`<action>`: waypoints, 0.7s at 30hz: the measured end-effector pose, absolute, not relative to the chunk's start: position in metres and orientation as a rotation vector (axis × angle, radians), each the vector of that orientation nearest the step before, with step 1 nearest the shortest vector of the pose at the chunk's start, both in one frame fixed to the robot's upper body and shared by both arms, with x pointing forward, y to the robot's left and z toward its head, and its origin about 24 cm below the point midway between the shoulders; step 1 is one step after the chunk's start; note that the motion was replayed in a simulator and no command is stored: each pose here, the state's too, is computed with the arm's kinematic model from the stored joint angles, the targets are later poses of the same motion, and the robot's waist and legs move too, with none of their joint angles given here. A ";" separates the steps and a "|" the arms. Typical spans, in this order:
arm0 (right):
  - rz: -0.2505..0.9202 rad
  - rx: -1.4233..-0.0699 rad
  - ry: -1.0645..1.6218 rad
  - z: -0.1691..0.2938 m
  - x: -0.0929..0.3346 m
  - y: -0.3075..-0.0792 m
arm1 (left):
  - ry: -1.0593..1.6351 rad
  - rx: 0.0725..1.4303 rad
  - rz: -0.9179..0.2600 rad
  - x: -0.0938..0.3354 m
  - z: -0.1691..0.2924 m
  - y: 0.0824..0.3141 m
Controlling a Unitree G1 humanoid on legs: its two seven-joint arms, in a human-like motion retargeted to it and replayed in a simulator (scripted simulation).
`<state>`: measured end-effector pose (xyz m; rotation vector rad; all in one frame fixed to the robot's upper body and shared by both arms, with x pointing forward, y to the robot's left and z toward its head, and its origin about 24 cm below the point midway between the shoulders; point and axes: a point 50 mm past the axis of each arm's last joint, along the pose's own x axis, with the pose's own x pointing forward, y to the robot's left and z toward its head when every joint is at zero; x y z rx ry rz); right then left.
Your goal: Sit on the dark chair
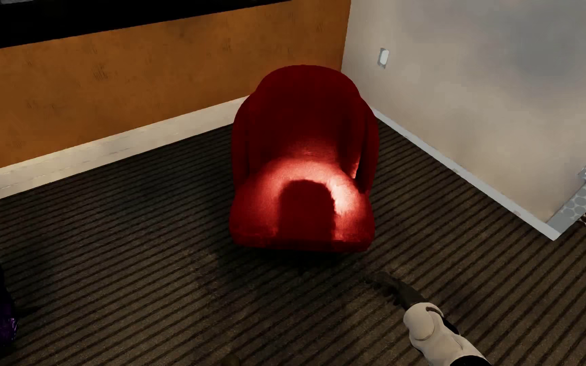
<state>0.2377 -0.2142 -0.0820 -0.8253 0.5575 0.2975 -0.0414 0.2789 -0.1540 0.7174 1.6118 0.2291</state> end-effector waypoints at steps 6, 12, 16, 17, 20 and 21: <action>0.380 -0.764 0.643 -0.103 0.209 -0.204 | 1.574 0.749 0.146 -0.030 -0.156 0.277; 0.288 -0.710 1.110 -0.154 0.109 -0.235 | 1.069 1.014 0.071 0.128 -0.121 0.309; 0.182 -0.692 1.266 -0.156 0.055 -0.270 | 0.895 1.064 0.202 0.176 -0.078 0.346; 0.160 -0.736 1.300 -0.152 0.048 -0.283 | 0.901 1.038 0.236 0.171 -0.079 0.348; 0.047 -0.746 1.301 -0.144 0.053 -0.303 | 0.948 0.946 0.280 0.165 -0.094 0.331; 0.064 -0.743 1.228 -0.140 0.070 -0.304 | 0.953 0.938 0.250 0.159 -0.097 0.328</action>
